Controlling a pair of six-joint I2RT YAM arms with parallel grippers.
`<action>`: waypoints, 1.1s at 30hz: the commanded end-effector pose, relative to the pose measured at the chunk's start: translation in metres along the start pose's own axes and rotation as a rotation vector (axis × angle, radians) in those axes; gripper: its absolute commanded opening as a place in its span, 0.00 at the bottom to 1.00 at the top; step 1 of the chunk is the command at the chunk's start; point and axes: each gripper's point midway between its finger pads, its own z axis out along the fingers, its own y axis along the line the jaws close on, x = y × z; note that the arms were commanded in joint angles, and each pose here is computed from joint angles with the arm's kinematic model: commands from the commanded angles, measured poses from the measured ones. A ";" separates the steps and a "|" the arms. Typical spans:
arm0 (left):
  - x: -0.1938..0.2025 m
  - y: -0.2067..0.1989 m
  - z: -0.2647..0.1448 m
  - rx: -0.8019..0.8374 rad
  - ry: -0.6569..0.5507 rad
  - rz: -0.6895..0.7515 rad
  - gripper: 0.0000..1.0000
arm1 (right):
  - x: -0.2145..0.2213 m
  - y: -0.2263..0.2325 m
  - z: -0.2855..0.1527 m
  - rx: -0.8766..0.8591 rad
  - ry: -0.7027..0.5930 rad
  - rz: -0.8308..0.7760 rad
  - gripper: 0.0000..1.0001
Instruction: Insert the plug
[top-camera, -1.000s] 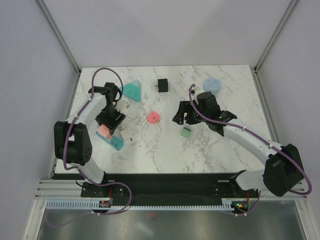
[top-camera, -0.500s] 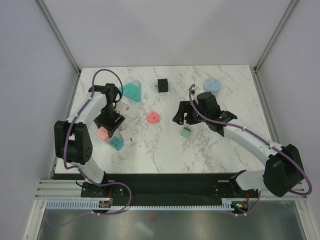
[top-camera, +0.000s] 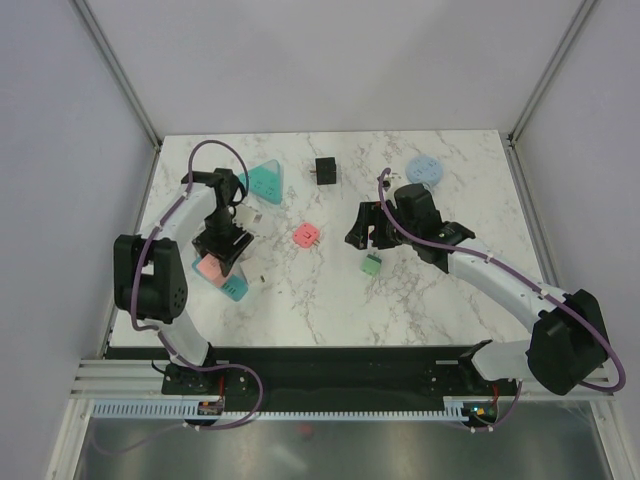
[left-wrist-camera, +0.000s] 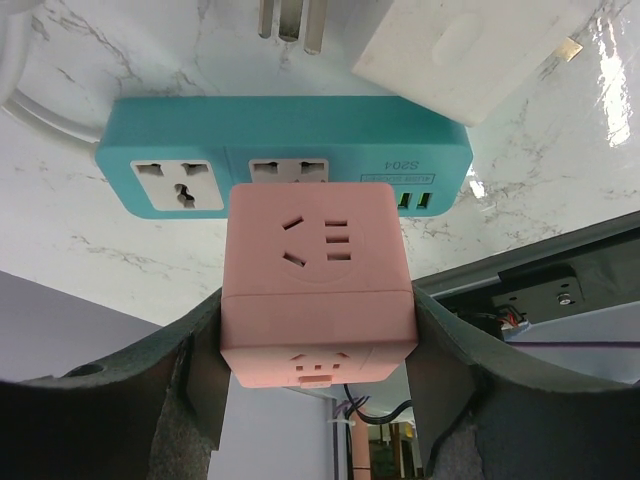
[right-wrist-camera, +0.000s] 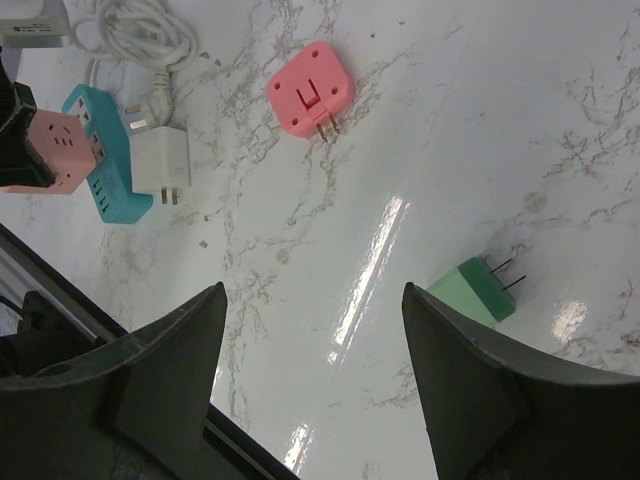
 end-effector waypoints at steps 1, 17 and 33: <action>-0.002 0.000 0.003 0.003 0.000 0.012 0.02 | -0.018 0.009 -0.008 -0.015 -0.061 -0.033 0.79; -0.019 0.013 0.007 -0.025 -0.018 0.055 0.02 | -0.018 0.006 -0.010 0.002 -0.066 -0.045 0.79; -0.030 0.017 -0.012 -0.058 -0.084 0.053 0.02 | -0.019 0.005 -0.009 0.007 -0.066 -0.046 0.79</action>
